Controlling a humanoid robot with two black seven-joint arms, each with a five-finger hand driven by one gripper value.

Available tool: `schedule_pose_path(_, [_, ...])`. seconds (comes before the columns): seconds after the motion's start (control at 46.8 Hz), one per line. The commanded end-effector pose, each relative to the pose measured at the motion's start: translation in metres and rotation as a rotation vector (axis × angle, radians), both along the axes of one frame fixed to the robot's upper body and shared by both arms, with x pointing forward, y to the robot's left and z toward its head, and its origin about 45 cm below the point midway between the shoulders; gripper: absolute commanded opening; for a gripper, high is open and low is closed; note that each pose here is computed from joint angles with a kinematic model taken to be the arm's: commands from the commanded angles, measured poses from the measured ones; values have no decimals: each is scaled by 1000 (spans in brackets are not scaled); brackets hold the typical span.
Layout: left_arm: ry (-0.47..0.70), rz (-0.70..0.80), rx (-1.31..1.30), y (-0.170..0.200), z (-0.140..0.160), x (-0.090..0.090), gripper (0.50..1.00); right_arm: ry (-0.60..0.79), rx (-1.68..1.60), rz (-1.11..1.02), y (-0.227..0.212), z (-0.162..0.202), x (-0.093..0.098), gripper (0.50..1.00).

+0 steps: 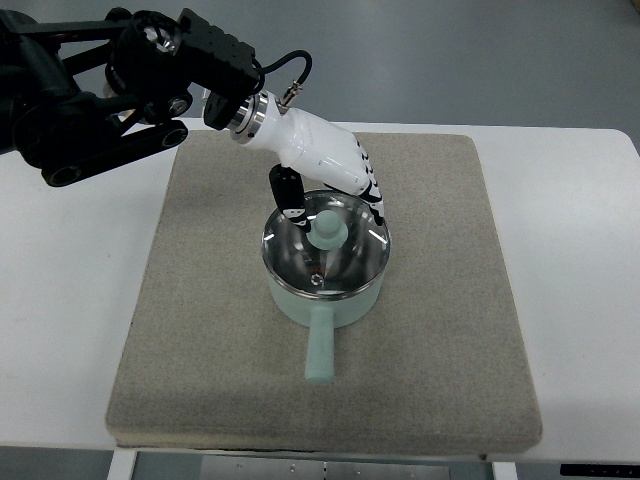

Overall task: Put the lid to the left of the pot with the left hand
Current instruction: 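Close the left hand fingers around the mint-green lid knob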

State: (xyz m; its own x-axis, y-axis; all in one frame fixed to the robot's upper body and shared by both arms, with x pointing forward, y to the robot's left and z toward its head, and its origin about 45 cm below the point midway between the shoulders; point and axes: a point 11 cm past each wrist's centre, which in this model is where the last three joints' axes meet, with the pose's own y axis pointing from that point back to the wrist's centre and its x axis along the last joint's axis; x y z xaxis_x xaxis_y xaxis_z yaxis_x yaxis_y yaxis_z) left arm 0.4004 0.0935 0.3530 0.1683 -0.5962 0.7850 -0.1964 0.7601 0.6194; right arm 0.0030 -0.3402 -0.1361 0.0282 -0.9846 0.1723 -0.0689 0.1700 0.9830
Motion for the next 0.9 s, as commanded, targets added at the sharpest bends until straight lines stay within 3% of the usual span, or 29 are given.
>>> schedule_pose_path(0.0, [0,-1,1,0,-1,0,761,-1,0,-1,0,0,0,921])
schedule_pose_path(0.085, [2,-1,4,0,-2,0,707,0,0,0,0,0,0,921])
schedule_pose_path(0.384, [1,-2,10,0,-2,0,701,-1,0,-1,0,0,0,921])
schedule_pose_path(0.491, [-4,-3,10,0,0,0,626,-1,0,-3,0,0,0,921])
schedule_pose_path(0.513, [-2,-4,10,-1,-1,0,592,0,0,0,0,0,0,921])
schedule_pose_path(0.534, [0,-3,11,0,-2,0,515,0,0,-1,0,0,0,921])
schedule_pose_path(0.555, [1,-3,13,0,-2,-1,500,0,0,0,0,0,0,921])
schedule_pose_path(0.876, [2,-1,10,0,-2,0,500,0,0,0,0,0,0,921])
